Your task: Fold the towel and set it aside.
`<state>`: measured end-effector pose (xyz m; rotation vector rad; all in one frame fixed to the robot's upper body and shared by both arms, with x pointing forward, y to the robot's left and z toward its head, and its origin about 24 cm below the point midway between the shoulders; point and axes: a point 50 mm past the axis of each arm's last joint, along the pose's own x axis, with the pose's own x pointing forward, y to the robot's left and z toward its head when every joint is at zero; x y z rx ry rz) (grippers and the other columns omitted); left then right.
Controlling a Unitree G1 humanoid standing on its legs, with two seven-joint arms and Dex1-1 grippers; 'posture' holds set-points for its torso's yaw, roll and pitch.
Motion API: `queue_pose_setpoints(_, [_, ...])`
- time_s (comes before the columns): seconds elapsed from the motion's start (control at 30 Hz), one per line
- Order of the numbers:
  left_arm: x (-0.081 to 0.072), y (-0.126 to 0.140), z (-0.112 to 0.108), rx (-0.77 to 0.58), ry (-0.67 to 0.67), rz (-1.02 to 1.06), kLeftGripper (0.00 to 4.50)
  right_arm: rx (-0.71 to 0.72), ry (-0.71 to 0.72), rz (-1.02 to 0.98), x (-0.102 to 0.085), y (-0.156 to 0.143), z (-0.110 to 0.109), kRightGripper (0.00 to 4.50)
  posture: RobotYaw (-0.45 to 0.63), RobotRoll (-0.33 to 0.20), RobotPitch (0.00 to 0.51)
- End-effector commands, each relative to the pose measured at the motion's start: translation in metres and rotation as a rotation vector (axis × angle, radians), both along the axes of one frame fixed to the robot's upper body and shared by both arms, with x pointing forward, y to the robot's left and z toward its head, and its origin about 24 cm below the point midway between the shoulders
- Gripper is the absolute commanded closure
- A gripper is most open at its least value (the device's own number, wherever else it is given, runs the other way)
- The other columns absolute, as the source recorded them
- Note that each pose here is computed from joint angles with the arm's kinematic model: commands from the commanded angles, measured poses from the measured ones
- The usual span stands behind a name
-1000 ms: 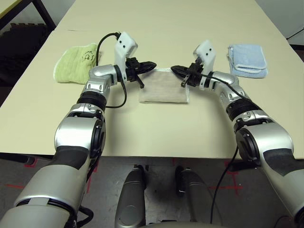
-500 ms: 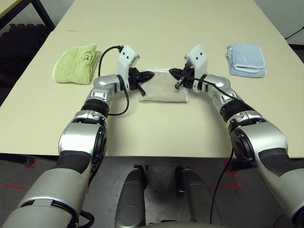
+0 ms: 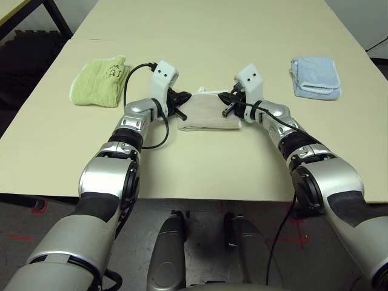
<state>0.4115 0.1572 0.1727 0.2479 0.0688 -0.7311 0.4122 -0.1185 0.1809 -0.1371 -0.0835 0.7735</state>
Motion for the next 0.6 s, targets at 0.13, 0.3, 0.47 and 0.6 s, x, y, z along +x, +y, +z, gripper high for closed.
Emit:
queue_pose_setpoints(0.13, [-0.013, 0.002, 0.036, -0.060, -0.070, -0.360, 4.46, 0.145, 0.055, 0.230, -0.008, -0.034, 0.031, 4.50, 0.09, 0.000, 0.222])
queue_pose_setpoints(0.3, [-0.026, 0.022, 0.037, 0.013, -0.067, -0.511, 4.10, 0.162, 0.195, 0.292, -0.018, -0.069, 0.032, 4.50, 0.08, 0.000, 0.227])
queue_pose_setpoints(0.47, [-0.037, 0.036, 0.031, 0.092, -0.118, -0.574, 2.40, 0.280, 0.406, 0.285, -0.030, -0.092, 0.014, 2.70, 0.07, 0.000, 0.232])
queue_pose_setpoints(0.6, [-0.042, 0.038, 0.030, 0.119, -0.144, -0.610, 0.87, 0.406, 0.603, 0.241, -0.038, -0.096, 0.006, 1.20, 0.07, 0.000, 0.233])
